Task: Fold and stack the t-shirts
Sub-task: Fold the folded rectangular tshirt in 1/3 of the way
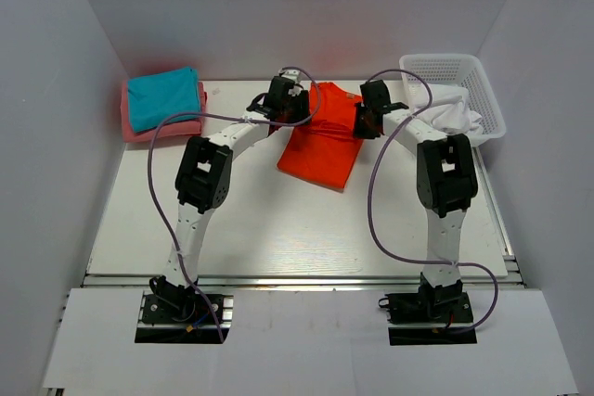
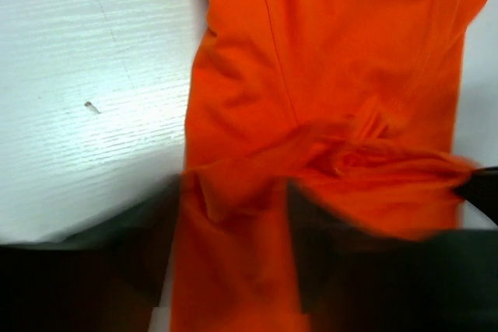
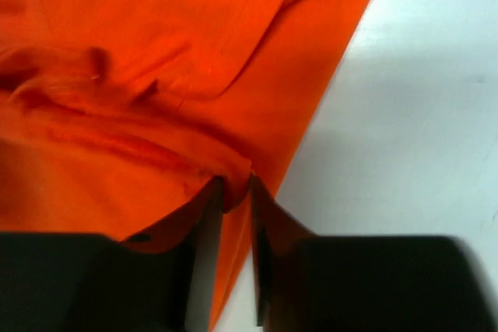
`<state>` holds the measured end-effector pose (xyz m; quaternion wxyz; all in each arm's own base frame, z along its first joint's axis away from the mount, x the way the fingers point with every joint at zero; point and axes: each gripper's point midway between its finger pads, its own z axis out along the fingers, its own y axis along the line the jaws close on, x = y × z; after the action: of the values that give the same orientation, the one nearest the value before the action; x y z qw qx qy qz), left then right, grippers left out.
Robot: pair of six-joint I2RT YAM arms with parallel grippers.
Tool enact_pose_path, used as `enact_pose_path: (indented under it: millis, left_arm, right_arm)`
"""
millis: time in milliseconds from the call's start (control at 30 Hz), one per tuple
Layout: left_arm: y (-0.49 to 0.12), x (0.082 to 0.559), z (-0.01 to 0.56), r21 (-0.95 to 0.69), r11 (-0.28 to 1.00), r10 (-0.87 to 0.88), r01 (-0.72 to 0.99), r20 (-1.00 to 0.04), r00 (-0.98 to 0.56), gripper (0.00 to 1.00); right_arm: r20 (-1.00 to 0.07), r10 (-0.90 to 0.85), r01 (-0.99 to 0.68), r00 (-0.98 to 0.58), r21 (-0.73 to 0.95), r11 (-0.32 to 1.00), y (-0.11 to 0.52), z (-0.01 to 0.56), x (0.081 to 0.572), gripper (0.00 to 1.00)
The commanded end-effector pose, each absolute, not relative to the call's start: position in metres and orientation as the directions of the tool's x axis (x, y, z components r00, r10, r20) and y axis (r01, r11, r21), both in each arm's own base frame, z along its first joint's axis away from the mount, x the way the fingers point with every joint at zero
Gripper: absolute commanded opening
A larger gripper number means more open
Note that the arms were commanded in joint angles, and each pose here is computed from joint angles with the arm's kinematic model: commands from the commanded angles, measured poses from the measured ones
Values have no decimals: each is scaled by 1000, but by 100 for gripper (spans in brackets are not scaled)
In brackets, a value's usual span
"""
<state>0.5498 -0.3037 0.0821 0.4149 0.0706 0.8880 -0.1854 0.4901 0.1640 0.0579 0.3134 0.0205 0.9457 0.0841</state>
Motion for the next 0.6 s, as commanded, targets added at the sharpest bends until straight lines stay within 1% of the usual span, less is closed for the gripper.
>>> enact_pose_path:
  millis: [0, 33, 67, 100, 133, 167, 200, 233, 267, 300, 333, 367, 433, 467, 500, 567]
  left_arm:
    - [-293, 580, 116, -294, 921, -111, 256, -827, -551, 75]
    - [-292, 585, 128, -289, 925, -120, 247, -838, -532, 100]
    - [-285, 589, 131, -285, 930, -127, 232, -841, -526, 100]
    - [-278, 592, 138, -283, 934, -136, 218, -847, -514, 100]
    - [-275, 590, 157, -283, 935, -147, 215, -859, -490, 100]
    - [-272, 586, 163, -283, 935, -148, 216, -860, -487, 100]
    - [-268, 577, 154, -279, 937, -141, 211, -853, -503, 100]
    - [-266, 571, 159, -280, 936, -143, 212, -855, -498, 100]
    - [-262, 562, 185, -288, 931, -157, 222, -870, -467, 100]
    - [-259, 556, 188, -289, 931, -159, 223, -871, -465, 100]
    - [-254, 541, 173, -284, 933, -142, 219, -854, -500, 100]
    - [-250, 532, 173, -282, 935, -137, 216, -848, -511, 100]
    - [-237, 504, 174, -274, 939, -125, 206, -833, -540, 100]
    - [-233, 495, 173, -273, 940, -122, 205, -829, -545, 100]
    - [-224, 475, 172, -270, 942, -117, 201, -822, -557, 100]
    - [-214, 455, 168, -266, 944, -111, 197, -815, -568, 100]
  right_arm:
    - [-678, 140, 9, -721, 193, 981, 158, 79, 532, 29]
    - [-684, 151, 18, -714, 197, 980, 153, 84, 537, 44]
    - [-682, 154, 23, -715, 197, 980, 152, 84, 538, 70]
    - [-694, 147, -17, -704, 224, 975, 157, 98, 540, 75]
    - [-698, 148, -23, -700, 229, 973, 157, 103, 540, 83]
    - [-715, 143, -41, -684, 233, 972, 159, 114, 539, 90]
    - [-704, 133, -55, -698, 238, 970, 161, 109, 531, 90]
    - [-731, 138, -71, -668, 247, 966, 162, 131, 528, 90]
    - [-716, 124, -105, -687, 267, 958, 169, 126, 517, 90]
    - [-716, 107, -151, -689, 287, 946, 175, 128, 510, 90]
    - [-723, 105, -177, -683, 303, 936, 178, 127, 505, 90]
    - [-731, 64, -279, -679, 338, 899, 191, 139, 488, 90]
    - [-750, 37, -357, -660, 357, 863, 208, 142, 473, 90]
    - [-755, -4, -442, -655, 379, 813, 225, 147, 461, 90]
    - [-753, -21, -475, -657, 392, 788, 237, 144, 456, 90]
    - [-746, -68, -531, -662, 403, 746, 256, 139, 446, 90]
